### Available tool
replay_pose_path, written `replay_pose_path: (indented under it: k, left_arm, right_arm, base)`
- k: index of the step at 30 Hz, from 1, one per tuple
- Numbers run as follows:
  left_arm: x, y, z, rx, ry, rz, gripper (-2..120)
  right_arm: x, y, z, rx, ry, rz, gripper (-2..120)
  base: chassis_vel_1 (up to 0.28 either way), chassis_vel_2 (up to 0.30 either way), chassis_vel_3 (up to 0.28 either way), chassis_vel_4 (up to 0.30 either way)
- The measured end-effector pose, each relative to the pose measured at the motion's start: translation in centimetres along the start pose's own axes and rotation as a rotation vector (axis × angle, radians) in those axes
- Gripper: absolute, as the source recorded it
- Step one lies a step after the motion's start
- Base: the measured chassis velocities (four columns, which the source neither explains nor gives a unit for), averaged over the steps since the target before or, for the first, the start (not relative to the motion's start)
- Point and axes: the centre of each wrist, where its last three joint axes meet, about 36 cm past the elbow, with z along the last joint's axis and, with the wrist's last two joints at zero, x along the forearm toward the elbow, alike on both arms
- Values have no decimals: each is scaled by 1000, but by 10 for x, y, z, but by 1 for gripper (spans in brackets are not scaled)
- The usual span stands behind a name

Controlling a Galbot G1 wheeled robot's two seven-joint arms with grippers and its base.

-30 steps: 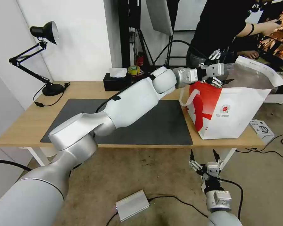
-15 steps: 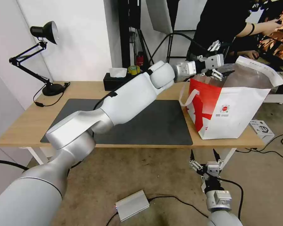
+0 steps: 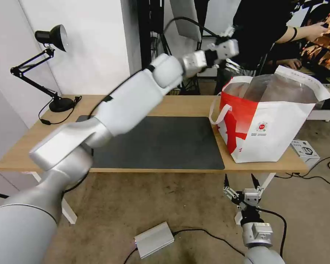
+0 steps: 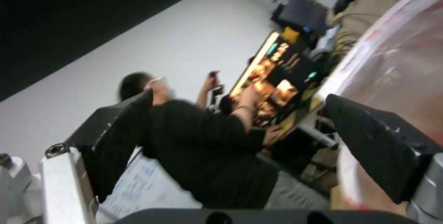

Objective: Pick up the trash from the table and place it into the takeout bag.

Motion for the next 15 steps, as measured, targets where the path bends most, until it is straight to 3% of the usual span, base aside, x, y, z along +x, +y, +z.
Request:
replay_pose_path:
  k: [1, 2, 5, 7, 8, 12, 13, 15]
  left_arm:
    - [20, 9, 6, 8, 25, -31, 100]
    - [20, 9, 6, 8, 25, -31, 100]
    - [79, 23, 18, 48, 100, -132, 100]
    - [96, 25, 22, 61, 119, -157, 100]
    - [123, 25, 24, 84, 150, -198, 100]
    - [200, 14, 23, 155, 233, -306, 100]
    - [200, 14, 23, 155, 233, -306, 100]
    - [237, 3, 19, 190, 272, -356, 100]
  right_arm:
    - [0, 0, 0, 0, -1, 2, 95]
    - [0, 0, 0, 0, -1, 2, 95]
    - [0, -1, -1, 0, -1, 4, 95]
    - [0, -1, -1, 0, -2, 4, 95]
    - [-1, 0, -1, 0, -3, 4, 95]
    - [-2, 1, -1, 1, -5, 1, 95]
    - [-2, 1, -1, 1, -5, 1, 95]
    - [-1, 2, -1, 2, -6, -2, 95]
  base:
    - [0, 0, 0, 0]
    - [0, 0, 0, 0]
    - [0, 0, 0, 0]
    - [0, 0, 0, 0]
    - [0, 0, 0, 0]
    - [0, 0, 0, 0]
    - [0, 0, 0, 0]
    - [0, 0, 0, 0]
